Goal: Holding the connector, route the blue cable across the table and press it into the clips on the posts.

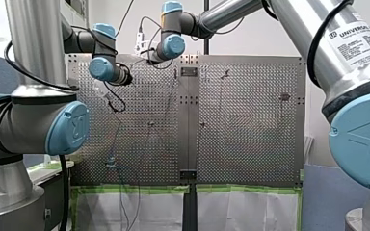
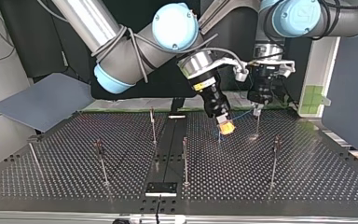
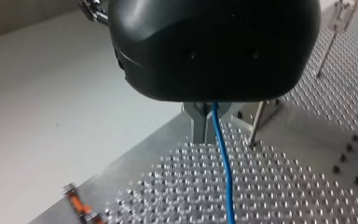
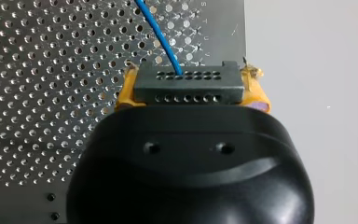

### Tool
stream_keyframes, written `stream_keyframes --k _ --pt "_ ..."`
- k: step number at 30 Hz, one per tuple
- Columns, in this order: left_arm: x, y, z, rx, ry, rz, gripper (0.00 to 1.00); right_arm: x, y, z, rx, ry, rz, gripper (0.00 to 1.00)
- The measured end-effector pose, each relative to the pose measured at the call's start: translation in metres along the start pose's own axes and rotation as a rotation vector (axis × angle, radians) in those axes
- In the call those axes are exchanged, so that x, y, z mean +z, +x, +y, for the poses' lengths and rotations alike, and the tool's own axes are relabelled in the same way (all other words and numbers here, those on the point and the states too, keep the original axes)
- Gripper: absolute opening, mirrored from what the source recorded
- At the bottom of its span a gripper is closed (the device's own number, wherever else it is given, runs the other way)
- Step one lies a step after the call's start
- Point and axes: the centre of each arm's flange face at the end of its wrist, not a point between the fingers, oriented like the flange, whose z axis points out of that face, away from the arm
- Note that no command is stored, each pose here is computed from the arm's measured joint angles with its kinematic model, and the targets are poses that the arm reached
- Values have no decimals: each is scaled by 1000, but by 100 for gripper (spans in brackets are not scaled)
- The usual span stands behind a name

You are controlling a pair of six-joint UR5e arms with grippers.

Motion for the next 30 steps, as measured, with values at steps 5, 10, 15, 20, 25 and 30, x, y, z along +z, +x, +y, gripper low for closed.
stream_keyframes --k 5,10,15,20,25,30 --pt "-5 -11 5 45 -54 -30 1 1 0 1 0 2 0 0" --pt "-1 -28 6 90 -77 -104 1 1 -1 0 2 16 -3 0" --pt "15 -46 8 120 -99 -184 1 4 -9 0 17 22 -13 0" --pt "29 -53 18 150 -149 -216 1 9 -25 2 37 25 -33 0" --pt "40 -55 37 181 -199 -228 1 12 -29 3 50 28 -37 0" --pt "49 -65 51 227 -206 -239 1 22 -33 10 71 33 -36 0"
